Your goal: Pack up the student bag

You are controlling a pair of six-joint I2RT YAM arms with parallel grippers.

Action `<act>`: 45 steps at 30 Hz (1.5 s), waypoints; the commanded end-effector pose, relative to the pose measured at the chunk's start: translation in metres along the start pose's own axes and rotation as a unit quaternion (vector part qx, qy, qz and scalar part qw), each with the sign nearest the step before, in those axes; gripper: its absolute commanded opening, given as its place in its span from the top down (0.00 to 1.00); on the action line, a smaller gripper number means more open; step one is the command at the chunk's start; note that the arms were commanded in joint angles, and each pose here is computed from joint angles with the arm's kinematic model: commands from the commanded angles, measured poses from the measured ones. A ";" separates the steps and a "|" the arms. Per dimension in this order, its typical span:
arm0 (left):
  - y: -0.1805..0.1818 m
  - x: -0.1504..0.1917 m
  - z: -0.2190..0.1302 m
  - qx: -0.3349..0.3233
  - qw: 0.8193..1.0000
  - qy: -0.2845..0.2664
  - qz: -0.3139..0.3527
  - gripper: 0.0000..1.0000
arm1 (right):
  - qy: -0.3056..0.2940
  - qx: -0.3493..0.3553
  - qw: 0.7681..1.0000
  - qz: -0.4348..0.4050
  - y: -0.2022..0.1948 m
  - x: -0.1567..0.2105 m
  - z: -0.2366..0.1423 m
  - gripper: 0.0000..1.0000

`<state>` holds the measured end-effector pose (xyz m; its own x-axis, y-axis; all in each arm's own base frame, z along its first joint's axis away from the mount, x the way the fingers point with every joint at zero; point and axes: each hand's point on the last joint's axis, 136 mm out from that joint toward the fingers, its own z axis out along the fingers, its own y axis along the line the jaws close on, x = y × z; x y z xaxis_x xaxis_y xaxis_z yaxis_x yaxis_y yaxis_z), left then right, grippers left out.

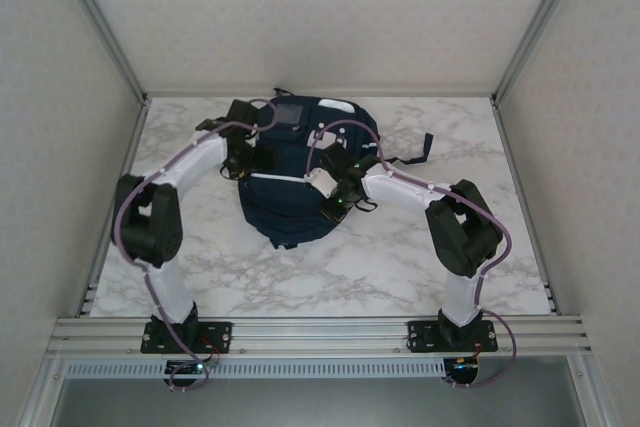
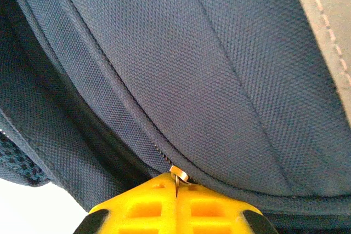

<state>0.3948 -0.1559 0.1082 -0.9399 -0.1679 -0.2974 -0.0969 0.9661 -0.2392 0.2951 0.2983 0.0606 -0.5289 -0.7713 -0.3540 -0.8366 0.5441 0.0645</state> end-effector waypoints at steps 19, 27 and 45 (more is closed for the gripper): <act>0.040 0.145 0.077 -0.072 0.984 0.060 -0.152 0.61 | 0.059 0.090 0.991 -0.084 -0.068 0.026 -0.016 1.00; 0.045 0.152 0.079 -0.079 0.984 0.069 -0.143 0.61 | 0.013 0.172 0.983 -0.068 -0.145 -0.015 -0.040 1.00; 0.009 0.080 0.000 -0.025 0.994 -0.041 -0.094 0.11 | -0.133 0.158 0.975 0.083 -0.134 -0.032 -0.078 0.01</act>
<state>0.3320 -0.1920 0.0697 -0.8692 -0.3966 -0.2954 -0.2706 0.8814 -0.3871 0.4185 0.2239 0.1053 -0.5421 -0.6999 -0.4650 -0.7095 0.6778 -0.1930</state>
